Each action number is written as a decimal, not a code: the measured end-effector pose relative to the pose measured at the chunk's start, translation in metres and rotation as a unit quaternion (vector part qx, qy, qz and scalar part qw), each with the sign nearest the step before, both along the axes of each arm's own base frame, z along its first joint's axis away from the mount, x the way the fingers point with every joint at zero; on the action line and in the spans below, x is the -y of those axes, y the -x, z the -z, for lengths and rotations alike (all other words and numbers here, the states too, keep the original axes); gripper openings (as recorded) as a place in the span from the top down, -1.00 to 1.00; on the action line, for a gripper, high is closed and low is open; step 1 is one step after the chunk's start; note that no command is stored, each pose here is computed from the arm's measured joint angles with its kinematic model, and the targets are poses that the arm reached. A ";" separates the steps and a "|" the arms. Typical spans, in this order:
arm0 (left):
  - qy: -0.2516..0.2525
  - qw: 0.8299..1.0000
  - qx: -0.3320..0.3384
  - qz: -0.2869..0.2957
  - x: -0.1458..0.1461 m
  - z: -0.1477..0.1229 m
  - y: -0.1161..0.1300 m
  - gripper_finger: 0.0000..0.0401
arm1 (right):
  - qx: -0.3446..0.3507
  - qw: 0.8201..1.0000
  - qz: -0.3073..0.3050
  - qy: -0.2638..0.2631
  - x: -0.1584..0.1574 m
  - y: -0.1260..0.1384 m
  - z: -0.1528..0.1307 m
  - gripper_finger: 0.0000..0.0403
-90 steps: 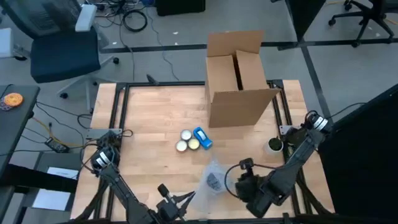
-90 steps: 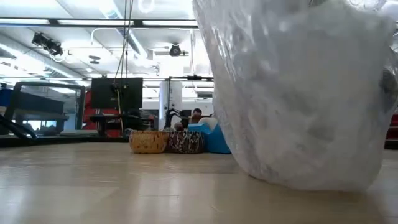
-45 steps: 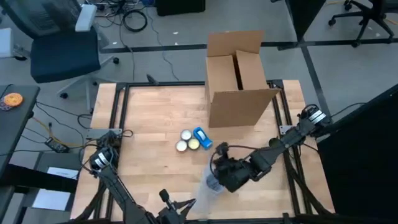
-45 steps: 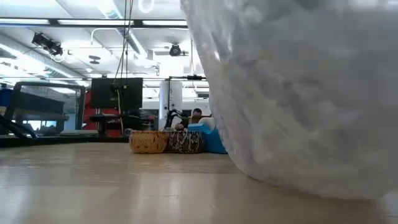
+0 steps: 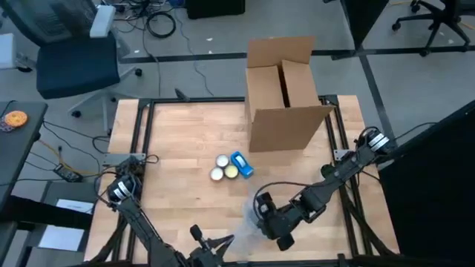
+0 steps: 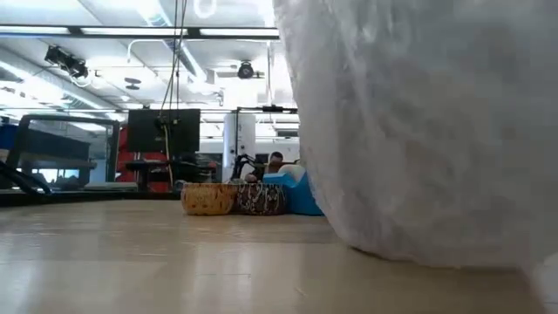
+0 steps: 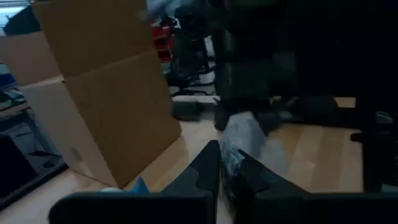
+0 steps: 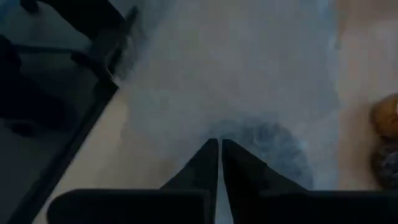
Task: Wrap mug
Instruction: Wrap the purple mug with the transparent bubble wrap
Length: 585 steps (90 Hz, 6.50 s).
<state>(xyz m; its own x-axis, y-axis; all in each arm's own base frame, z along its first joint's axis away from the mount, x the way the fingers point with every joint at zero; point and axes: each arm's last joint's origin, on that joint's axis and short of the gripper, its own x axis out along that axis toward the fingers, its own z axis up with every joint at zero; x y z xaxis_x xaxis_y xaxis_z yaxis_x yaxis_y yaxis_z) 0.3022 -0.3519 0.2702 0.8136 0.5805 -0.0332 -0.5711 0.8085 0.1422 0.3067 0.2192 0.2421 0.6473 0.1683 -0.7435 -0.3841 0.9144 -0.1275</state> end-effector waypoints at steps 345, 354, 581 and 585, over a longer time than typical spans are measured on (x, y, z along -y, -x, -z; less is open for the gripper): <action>0.139 0.987 0.056 -0.051 -0.058 -0.003 -0.078 0.87 | 0.099 0.988 0.090 -0.077 -0.060 0.034 0.029 1.00; 0.143 0.987 0.051 -0.048 -0.060 -0.001 -0.079 0.77 | 0.097 0.989 0.084 -0.077 -0.064 0.037 0.029 1.00; 0.368 0.896 -0.181 0.172 -0.107 0.120 0.003 0.32 | -0.191 0.981 0.021 -0.029 0.040 -0.014 0.038 1.00; 0.372 0.893 -0.159 0.197 -0.117 0.124 -0.004 0.32 | -0.214 0.976 0.023 -0.014 0.044 -0.012 0.036 1.00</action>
<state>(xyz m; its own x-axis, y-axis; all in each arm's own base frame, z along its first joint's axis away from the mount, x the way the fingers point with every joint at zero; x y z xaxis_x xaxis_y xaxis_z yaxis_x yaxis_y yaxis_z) 0.3065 -0.2349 0.1464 0.8307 -0.0272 -0.5561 -0.2480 0.8761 -0.4134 0.3189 0.1754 0.2065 0.2855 0.1703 -0.9431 -0.3542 0.9331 0.0613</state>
